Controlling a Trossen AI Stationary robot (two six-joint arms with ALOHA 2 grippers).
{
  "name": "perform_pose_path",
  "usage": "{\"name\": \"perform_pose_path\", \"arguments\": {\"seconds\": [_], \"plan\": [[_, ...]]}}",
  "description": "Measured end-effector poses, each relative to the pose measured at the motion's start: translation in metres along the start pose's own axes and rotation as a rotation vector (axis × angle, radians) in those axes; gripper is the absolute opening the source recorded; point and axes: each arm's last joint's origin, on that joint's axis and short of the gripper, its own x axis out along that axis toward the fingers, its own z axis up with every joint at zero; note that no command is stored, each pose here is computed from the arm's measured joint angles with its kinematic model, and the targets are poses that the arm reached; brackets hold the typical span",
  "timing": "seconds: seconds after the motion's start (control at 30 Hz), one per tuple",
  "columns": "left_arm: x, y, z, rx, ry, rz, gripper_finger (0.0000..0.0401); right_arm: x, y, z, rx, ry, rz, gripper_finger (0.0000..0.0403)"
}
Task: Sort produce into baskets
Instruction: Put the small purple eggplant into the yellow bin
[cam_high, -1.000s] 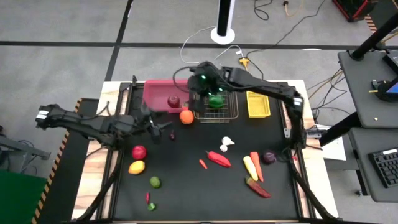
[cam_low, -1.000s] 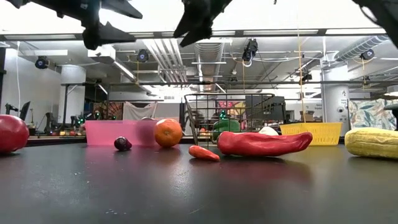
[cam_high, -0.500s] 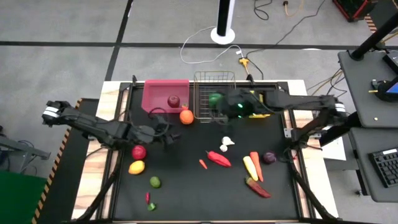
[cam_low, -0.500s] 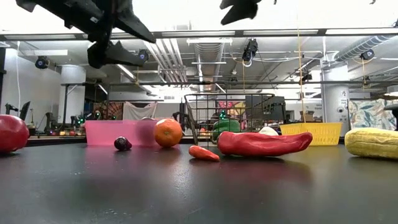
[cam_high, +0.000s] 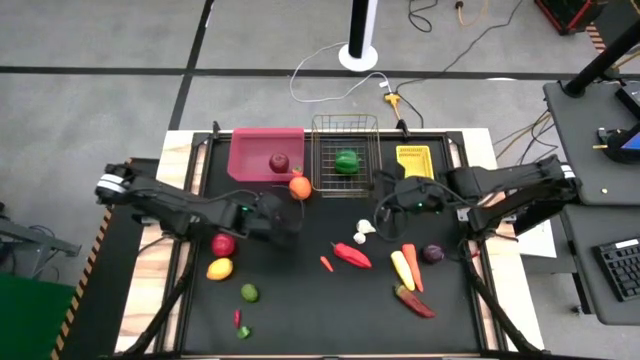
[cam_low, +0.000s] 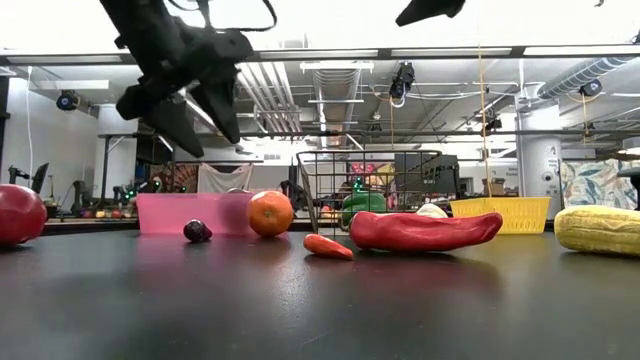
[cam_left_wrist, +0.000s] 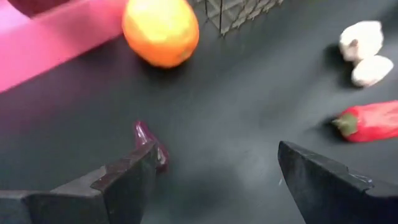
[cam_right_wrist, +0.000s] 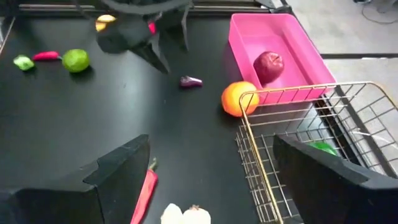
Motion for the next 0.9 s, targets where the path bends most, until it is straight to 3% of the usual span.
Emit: {"name": "perform_pose_path", "arguments": {"seconds": [0.2, 0.5, 0.9], "plan": [[0.025, -0.01, 0.0, -0.021, 0.058, 0.076, 0.0315, 0.006, 0.007, -0.003, -0.019, 0.016, -0.007, 0.033], [0.067, 0.005, -0.005, -0.039, 0.167, 0.283, 0.0315, 0.008, 0.008, -0.003, -0.02, 0.022, -0.007, 0.0331], [0.091, 0.012, -0.004, -0.026, 0.218, 0.351, 0.031, 0.009, 0.008, -0.003, -0.019, 0.019, -0.007, 0.0329]]}}
